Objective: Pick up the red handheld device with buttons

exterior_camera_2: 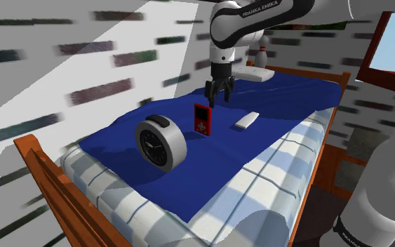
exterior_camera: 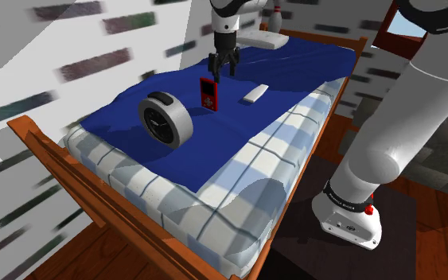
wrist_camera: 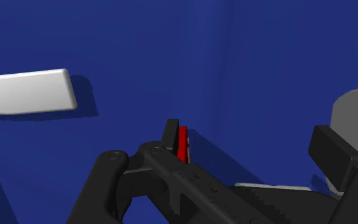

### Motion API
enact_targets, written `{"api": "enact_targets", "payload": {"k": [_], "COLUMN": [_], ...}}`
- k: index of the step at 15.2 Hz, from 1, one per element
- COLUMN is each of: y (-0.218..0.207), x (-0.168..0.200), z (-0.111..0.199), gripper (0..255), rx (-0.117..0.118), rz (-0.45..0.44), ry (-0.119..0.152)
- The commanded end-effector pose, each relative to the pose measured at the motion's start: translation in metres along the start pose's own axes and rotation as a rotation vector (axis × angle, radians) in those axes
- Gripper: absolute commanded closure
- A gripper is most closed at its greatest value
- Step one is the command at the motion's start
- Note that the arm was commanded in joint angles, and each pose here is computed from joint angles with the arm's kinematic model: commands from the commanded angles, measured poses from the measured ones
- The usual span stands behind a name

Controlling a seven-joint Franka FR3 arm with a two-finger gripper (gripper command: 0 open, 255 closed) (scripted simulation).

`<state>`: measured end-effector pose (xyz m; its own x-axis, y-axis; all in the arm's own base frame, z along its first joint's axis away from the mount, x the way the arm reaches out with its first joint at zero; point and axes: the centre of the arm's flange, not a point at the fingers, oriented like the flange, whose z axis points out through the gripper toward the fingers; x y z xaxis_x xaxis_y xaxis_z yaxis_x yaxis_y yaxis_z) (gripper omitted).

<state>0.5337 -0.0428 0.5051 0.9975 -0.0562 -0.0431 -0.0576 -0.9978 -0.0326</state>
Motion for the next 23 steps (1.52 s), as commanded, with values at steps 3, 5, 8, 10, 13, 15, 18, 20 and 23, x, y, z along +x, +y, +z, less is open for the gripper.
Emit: {"api": "enact_targets", "payload": {"k": [3, 5, 8, 10, 13, 15, 18, 20, 23], "y": [0.012, 0.016, 0.023, 0.028, 0.034, 0.034, 0.035, 0.035, 0.035], "x": [0.050, 0.074, 0.112, 0.136, 0.172, 0.172, 0.173, 0.173, 0.174], "z": [0.012, 0.018, 0.026, 0.031, 0.038, 0.049, 0.065, 0.075, 0.079], "gripper": [0, 0, 0, 0, 0, 0, 0, 0, 255], "rx": [-0.010, -0.015, -0.022, -0.027, -0.034, -0.034, -0.034, -0.034, -0.034], "rz": [-0.006, -0.009, -0.014, -0.017, -0.022, -0.022, -0.022, -0.022, -0.022], "ry": [0.007, 0.011, 0.016, 0.020, 0.025, 0.025, 0.025, 0.025, 0.025]}}
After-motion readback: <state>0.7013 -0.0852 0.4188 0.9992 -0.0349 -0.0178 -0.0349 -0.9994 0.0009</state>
